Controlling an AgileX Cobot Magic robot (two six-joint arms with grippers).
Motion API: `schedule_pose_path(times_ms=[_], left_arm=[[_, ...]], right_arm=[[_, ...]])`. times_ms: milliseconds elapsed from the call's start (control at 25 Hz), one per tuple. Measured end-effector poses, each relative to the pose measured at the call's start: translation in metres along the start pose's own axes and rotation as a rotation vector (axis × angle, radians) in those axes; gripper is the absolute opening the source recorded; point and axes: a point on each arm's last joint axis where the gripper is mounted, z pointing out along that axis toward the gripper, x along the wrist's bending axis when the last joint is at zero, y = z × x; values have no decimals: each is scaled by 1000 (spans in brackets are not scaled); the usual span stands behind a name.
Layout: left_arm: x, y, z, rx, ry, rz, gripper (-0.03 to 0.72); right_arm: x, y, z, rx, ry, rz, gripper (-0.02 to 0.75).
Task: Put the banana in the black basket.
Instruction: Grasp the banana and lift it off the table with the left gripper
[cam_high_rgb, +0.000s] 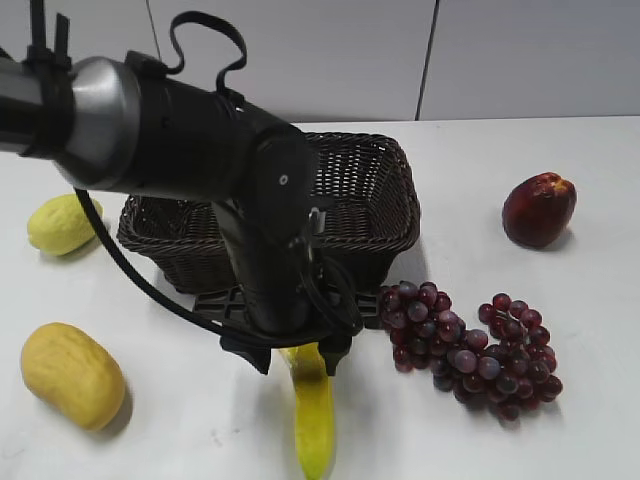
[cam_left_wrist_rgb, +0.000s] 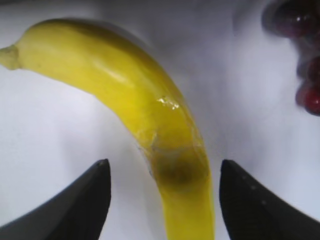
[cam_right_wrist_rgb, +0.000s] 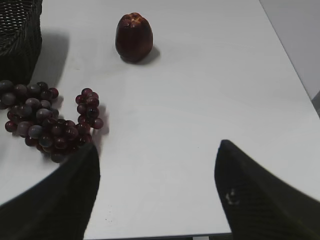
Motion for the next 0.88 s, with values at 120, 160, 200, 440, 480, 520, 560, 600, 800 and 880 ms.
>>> schedule_pose_path(times_ms=[120,160,200,440,480,520,560,600,800,880], left_arm=[[0,0,6,13,8,-3,663],[0,0,7,16,10,-4,663],[1,0,9,16,12,-3,663],[0,2,19,17,14,-6,663],[0,3,21,16,14,-6,663],[0,3,22,18,15,-7,663],[0,3,22,19,15,-7,663],[0,3,24,20,17,-8,663],[0,3,29,24,18,-11,628],[0,3,29,22,12,-14,591]], right_arm=[[0,0,0,0,0,0,572],[0,0,0,0,0,0,572],[0,0,0,0,0,0,572],[0,0,0,0,0,0,572],[0,0,0,0,0,0,572],[0,0,0,0,0,0,572],[0,0,0,0,0,0,572],[0,0,0,0,0,0,572],[0,0,0,-1,0,-1,572],[0,0,0,-1,0,-1,572]])
